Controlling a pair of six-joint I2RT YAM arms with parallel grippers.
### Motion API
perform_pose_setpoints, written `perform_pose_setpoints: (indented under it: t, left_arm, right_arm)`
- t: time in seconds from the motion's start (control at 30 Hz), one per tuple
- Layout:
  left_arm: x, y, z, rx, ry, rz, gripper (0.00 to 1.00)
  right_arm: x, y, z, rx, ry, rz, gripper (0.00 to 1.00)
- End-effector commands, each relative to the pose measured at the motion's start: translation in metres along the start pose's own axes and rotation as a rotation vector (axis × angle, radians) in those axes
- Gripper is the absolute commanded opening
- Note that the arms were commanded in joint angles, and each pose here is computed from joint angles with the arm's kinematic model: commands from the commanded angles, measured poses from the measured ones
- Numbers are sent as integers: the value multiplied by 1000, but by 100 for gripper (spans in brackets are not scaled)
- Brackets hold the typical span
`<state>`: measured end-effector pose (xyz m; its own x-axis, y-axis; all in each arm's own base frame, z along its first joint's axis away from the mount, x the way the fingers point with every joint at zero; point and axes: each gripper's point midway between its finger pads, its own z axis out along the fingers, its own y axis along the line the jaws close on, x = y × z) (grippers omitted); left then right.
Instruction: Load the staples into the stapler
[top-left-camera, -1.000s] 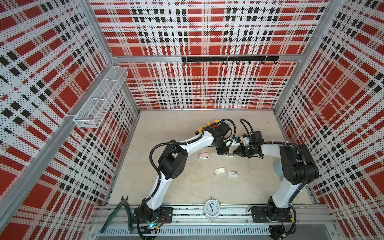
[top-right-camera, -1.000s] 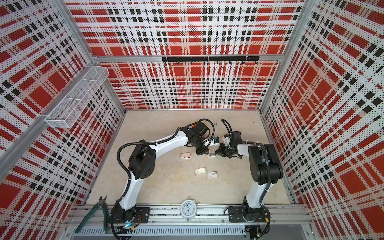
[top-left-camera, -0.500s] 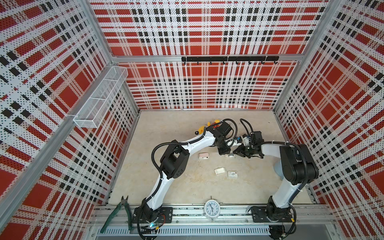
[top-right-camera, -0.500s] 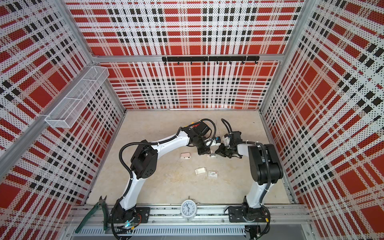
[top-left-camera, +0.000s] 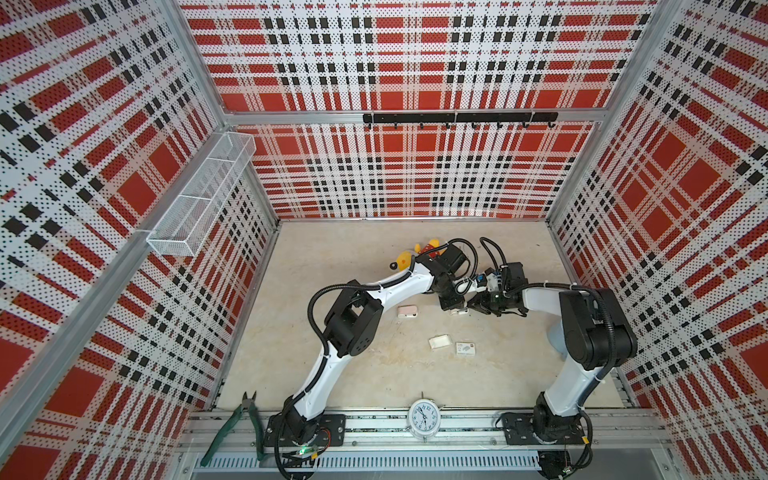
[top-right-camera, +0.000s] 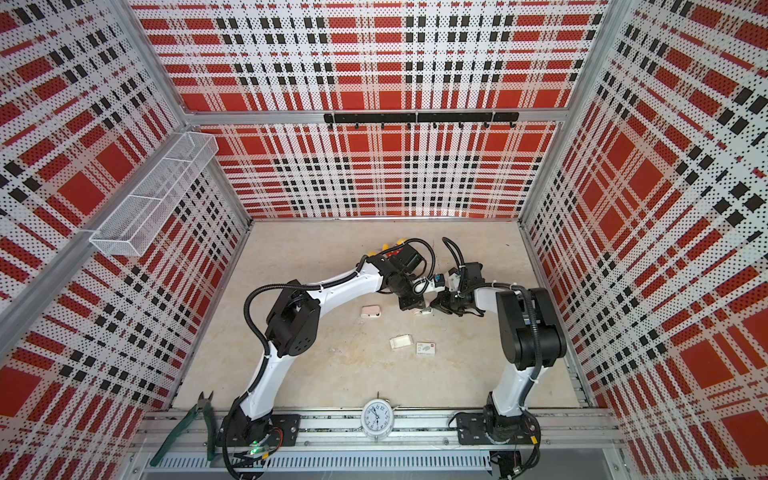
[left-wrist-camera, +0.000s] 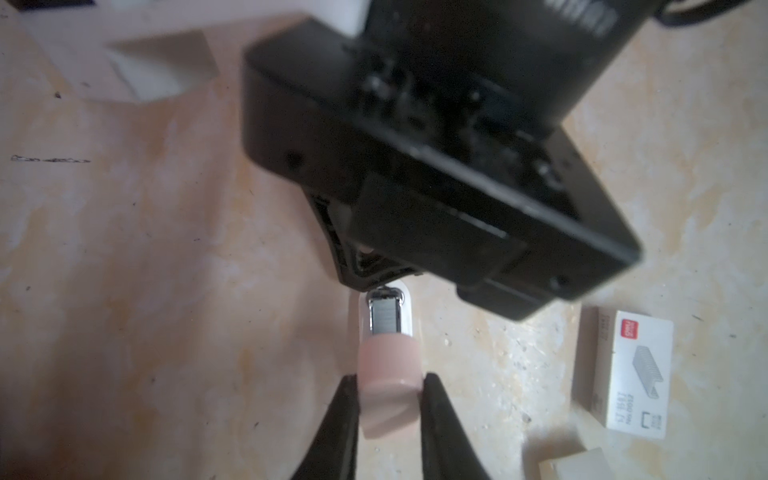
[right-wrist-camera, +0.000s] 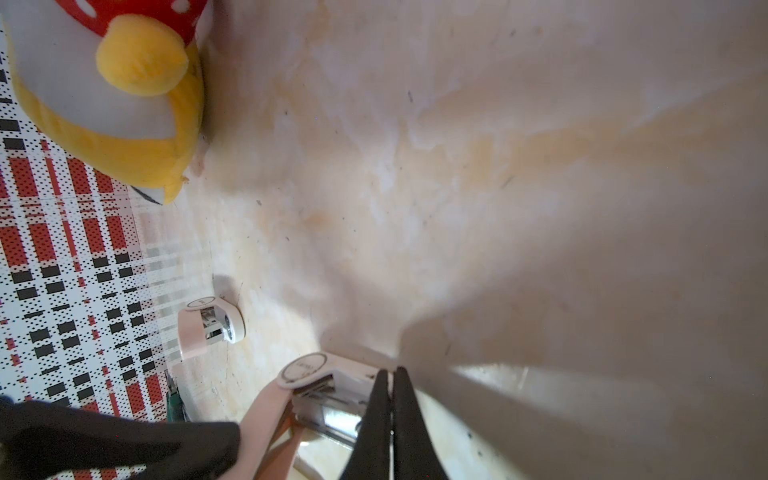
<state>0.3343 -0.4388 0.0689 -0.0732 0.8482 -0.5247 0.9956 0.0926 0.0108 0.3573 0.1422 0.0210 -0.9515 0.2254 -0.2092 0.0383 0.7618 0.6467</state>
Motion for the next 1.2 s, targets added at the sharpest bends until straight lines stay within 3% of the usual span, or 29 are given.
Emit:
perform_pose_setpoints:
  t: [0.0,0.63,1.17]
  left_arm:
    - [19,-8,21,40,67,-7,18]
    - [25,-9,30,48,86,-10,18]
    - [26,-11,37,43,122,10,18]
  right_arm:
    - [4,-5,2,39,11,-11,7]
    - [-2,-7,-5,59,-19,-11,7]
    - [-18,-43,-57,166,-154,101,9]
